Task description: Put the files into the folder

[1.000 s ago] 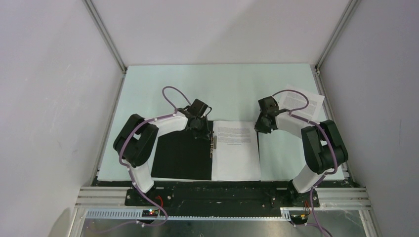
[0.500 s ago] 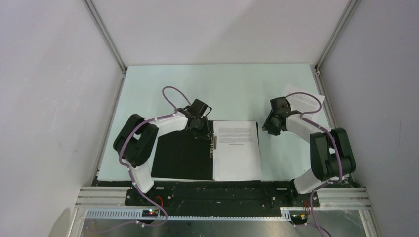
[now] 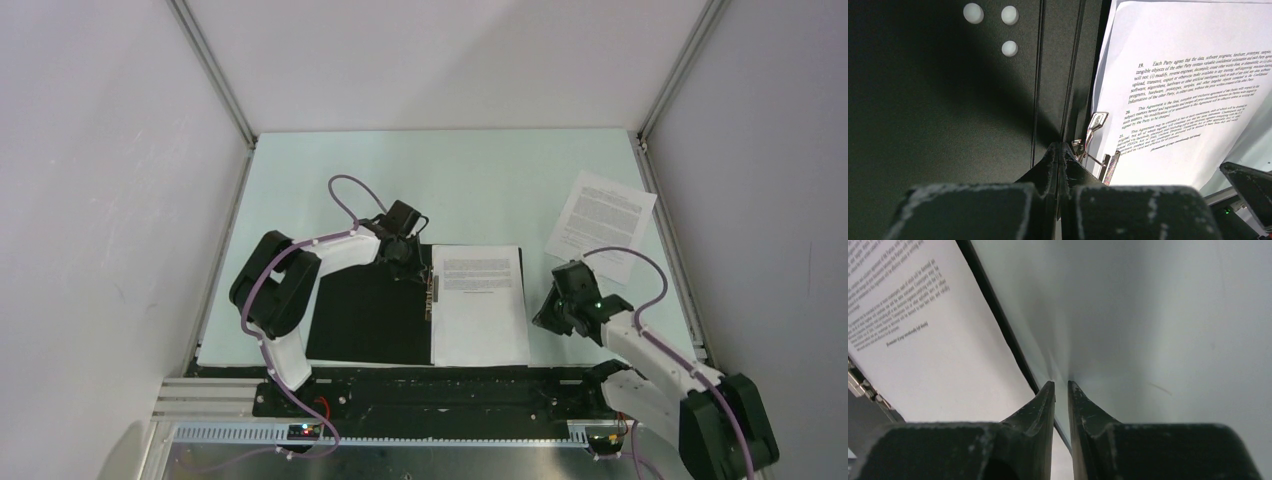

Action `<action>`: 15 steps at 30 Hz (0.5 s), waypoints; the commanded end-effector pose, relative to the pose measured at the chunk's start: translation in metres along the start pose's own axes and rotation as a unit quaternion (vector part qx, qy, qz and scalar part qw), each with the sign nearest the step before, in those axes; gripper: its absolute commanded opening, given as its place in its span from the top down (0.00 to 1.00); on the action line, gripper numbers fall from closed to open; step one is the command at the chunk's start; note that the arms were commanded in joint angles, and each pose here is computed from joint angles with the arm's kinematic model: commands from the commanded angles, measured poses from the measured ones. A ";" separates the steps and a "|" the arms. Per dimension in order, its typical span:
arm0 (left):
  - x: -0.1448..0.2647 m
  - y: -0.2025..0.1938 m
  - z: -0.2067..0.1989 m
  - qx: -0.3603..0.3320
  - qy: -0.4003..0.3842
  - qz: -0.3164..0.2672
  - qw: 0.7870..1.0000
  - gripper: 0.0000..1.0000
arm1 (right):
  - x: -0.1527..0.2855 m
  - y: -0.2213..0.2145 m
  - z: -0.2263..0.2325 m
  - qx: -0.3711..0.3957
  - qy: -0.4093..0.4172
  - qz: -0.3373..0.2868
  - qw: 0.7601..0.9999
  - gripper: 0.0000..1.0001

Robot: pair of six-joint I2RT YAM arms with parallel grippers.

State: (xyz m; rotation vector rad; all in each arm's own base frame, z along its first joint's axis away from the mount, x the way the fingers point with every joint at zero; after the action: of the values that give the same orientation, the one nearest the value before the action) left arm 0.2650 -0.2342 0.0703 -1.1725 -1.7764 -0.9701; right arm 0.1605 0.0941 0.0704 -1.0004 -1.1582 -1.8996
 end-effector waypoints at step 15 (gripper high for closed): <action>-0.008 0.000 0.011 0.002 0.022 -0.009 1.000 1.00 | -0.003 -0.058 0.000 -0.020 -0.003 0.039 0.999 0.82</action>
State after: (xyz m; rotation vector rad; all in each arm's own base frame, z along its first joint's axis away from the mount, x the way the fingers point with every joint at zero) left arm 0.2679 -0.2337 0.0704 -1.1613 -1.7893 -0.9772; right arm 0.1295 0.1303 0.0654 -0.9187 -1.0412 -1.9257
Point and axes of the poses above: each gripper's point midway between its finger pads, its own x axis back along the fingers, its own z axis along the line the jaws close on, y = z × x, the point moved 6 cm from there along x, back along the fingers, and after that the axes turned 7 degrees about x, right-handed, at the moved point
